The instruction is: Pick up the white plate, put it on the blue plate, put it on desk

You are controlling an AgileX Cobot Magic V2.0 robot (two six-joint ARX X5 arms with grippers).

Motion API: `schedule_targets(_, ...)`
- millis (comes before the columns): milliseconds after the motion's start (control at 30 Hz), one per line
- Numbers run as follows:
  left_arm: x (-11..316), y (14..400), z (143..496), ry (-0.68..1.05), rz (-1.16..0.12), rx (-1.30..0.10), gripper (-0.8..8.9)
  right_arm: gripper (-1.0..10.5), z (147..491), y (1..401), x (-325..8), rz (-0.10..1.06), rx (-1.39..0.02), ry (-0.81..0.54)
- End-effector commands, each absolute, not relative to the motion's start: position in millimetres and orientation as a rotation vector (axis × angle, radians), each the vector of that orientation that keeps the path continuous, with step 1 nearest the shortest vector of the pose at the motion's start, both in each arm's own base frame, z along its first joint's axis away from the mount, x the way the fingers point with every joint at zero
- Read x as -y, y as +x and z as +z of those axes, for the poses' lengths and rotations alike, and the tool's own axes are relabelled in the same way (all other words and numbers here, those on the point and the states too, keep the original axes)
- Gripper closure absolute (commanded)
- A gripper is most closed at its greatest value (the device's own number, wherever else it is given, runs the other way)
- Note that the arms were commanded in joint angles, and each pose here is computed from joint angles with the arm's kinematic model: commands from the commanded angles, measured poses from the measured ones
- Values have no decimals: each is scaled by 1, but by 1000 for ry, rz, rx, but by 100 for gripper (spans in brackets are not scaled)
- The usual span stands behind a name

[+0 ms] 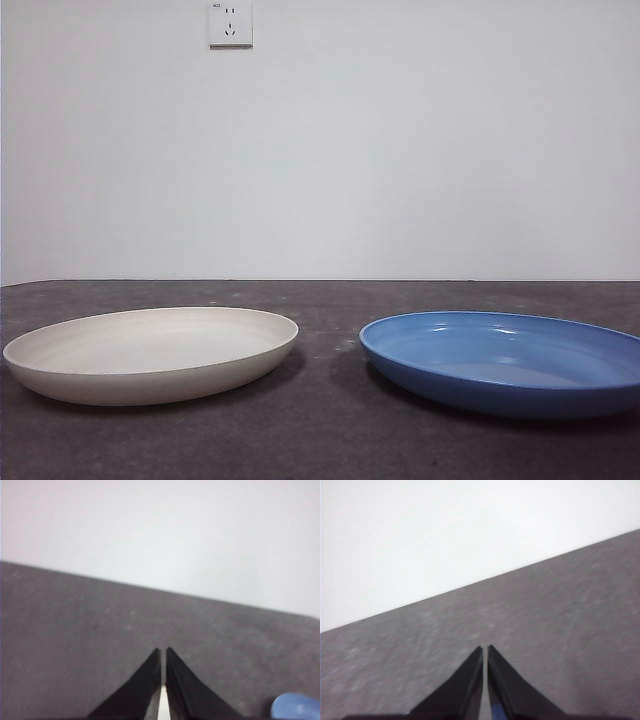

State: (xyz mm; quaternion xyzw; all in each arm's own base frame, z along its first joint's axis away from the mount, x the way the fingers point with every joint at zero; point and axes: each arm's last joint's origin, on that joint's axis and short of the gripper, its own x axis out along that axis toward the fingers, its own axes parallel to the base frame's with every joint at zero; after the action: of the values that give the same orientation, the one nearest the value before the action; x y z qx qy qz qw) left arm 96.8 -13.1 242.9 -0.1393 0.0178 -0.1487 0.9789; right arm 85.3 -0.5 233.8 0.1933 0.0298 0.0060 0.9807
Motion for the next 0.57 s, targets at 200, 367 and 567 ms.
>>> schedule_targets(200,21,103,320,-310,-430,-129,795,936,300,83,-8,228,-142,426)
schedule_targets(367,26,104,354,-312,-517,-175,795,936,333,83,-17,353,-188,385)
schedule_targets(567,31,105,386,-311,-615,-197,795,936,364,83,-29,517,-230,265)
